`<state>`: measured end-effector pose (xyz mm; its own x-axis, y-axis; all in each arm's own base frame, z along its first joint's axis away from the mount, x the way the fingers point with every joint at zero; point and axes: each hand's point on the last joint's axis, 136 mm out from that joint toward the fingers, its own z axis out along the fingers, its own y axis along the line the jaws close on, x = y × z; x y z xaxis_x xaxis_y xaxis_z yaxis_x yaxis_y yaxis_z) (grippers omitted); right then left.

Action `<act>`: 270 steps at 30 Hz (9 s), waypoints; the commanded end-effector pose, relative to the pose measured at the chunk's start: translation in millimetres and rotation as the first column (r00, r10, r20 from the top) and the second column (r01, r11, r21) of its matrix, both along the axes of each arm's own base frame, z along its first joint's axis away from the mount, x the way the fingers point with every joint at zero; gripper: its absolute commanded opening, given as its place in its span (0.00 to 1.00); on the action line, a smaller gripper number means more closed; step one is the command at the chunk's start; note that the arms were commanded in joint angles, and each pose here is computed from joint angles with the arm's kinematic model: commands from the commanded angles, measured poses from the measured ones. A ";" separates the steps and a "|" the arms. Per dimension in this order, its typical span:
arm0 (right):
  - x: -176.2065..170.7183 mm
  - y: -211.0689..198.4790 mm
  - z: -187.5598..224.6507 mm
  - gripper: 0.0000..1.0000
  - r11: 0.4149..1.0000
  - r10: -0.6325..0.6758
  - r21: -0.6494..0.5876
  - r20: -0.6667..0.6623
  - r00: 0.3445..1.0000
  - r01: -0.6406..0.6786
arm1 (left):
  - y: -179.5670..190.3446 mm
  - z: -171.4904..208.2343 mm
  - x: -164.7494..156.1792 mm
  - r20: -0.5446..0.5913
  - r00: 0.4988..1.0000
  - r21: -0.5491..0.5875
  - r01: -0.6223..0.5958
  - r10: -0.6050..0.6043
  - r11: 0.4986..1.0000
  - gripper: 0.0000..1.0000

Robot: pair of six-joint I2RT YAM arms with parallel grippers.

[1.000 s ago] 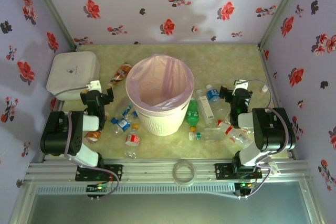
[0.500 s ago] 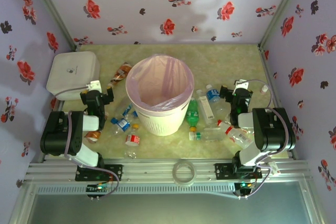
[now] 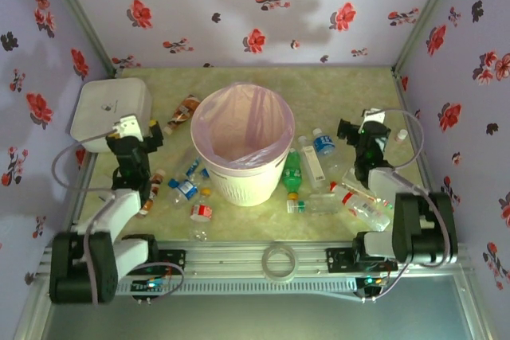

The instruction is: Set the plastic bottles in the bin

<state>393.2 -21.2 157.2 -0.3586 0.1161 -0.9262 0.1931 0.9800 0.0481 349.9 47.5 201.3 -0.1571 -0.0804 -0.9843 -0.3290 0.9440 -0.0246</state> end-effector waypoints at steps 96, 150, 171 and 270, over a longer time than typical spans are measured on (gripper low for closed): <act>-110.8 298.7 222.6 0.53 0.562 0.803 0.162 -0.341 0.488 -0.811 | -238.0 90.5 -35.4 -0.230 0.696 -0.568 0.472 -0.681 0.674 0.44; -112.7 340.8 109.2 0.89 0.500 0.691 0.073 -0.635 0.346 -0.863 | -236.0 82.6 -34.0 -0.237 0.704 -0.560 0.463 -0.669 0.687 0.43; -108.7 164.7 227.8 0.84 0.854 0.498 0.023 -0.323 0.804 -0.520 | -234.3 82.8 -31.5 -0.244 0.711 -0.553 0.456 -0.659 0.697 0.43; -120.8 353.9 177.1 0.53 0.534 0.765 0.073 -0.467 0.445 -0.842 | -232.2 71.4 -31.9 -0.269 0.711 -0.550 0.440 -0.650 0.710 0.43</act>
<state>284.1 343.0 328.8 -0.5384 -0.5519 -0.6368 -0.7174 0.6966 0.0029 322.6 -186.3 292.3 -0.6479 -0.2630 -0.7149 0.1907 0.8526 -0.4865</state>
